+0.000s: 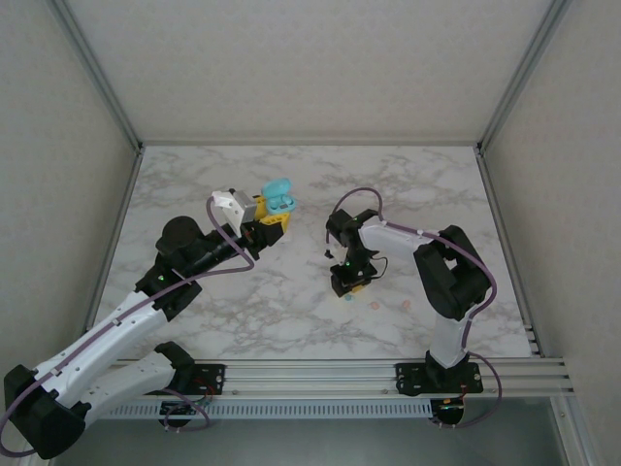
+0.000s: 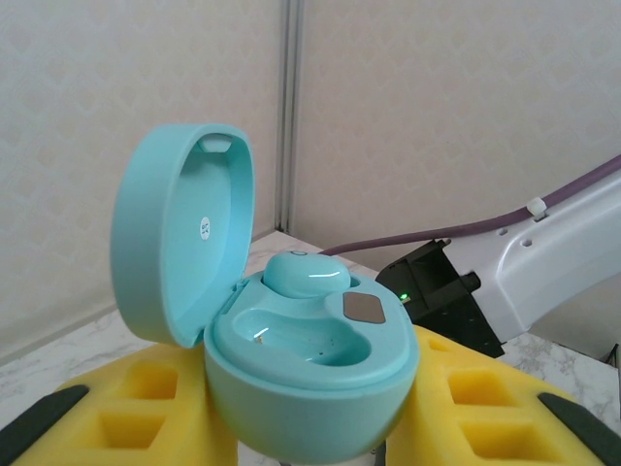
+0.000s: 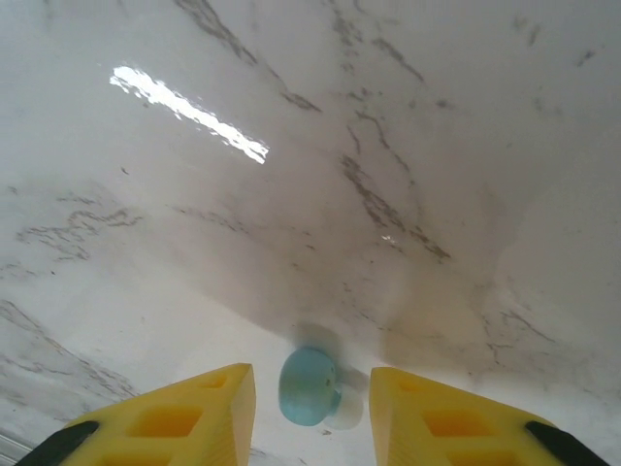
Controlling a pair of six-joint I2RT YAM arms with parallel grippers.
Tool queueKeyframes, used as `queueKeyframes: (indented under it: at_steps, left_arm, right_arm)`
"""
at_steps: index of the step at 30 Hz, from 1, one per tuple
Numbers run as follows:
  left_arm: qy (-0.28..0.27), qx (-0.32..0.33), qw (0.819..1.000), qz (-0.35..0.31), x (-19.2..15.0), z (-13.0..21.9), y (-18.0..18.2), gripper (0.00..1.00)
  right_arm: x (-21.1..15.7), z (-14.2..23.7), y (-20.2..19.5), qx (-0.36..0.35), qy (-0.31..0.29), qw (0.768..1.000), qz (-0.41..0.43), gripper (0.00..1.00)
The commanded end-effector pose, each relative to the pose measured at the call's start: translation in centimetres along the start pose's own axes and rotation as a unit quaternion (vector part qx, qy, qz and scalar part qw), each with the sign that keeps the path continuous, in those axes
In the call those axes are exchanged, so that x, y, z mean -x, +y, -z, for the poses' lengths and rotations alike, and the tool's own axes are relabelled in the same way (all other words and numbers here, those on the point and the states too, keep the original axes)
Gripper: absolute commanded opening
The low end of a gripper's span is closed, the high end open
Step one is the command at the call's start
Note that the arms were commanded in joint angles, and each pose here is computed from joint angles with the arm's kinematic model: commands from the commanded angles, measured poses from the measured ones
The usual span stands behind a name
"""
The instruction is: Insert the wireless bluetooth earbuds into the charging case
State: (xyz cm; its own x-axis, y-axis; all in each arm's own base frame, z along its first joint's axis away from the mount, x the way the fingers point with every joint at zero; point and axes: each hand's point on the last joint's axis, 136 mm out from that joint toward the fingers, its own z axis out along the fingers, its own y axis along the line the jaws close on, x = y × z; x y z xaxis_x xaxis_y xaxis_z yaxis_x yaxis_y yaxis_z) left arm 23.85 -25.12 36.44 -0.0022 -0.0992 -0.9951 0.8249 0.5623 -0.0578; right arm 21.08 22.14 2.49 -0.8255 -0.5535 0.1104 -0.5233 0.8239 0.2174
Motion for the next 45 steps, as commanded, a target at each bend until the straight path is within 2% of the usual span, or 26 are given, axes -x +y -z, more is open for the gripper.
queueKeyframes:
  at_steps: [1, 16, 19, 24, 29, 33, 40, 45]
  left_arm:
    - [-0.012, 0.000, 1.000, -0.003, 0.7, 0.0, -0.2, 0.22]
    - [-0.009, -0.001, 1.000, -0.002, 0.4, -0.2, -0.1, 0.22]
    - [-0.006, 0.000, 1.000, -0.003, 0.3, -0.2, -0.1, 0.22]
    - [0.004, -0.001, 1.000, -0.014, 0.1, -0.3, -0.1, 0.22]
    - [0.005, 0.003, 1.000, -0.018, -0.2, -0.8, 0.2, 0.22]
    - [0.008, -0.010, 1.000, -0.015, -0.3, -2.1, 0.1, 0.22]
    - [0.013, -0.013, 1.000, -0.013, -0.7, -3.7, 0.5, 0.22]
    - [0.018, -0.011, 1.000, -0.006, -1.2, -3.7, 0.6, 0.22]
  right_arm:
    - [-0.3, -0.2, 0.4, -0.010, 0.015, 1.000, 0.006, 0.34]
    - [-0.8, -1.7, -0.8, -0.047, 0.037, 0.998, 0.001, 0.25]
    - [0.0, -1.6, -0.7, -0.047, 0.021, 0.999, -0.007, 0.18]
    - [1.1, 0.5, 0.0, -0.040, -0.021, 0.999, -0.014, 0.16]
    - [1.7, 4.4, 0.3, -0.041, -0.076, 0.996, -0.028, 0.16]
    - [1.9, 8.7, -0.4, -0.023, -0.150, 0.987, -0.060, 0.15]
    - [1.5, 19.4, 1.2, 0.055, -0.303, 0.949, -0.068, 0.16]
    - [0.0, 26.1, 3.5, 0.090, -0.369, 0.924, -0.048, 0.17]
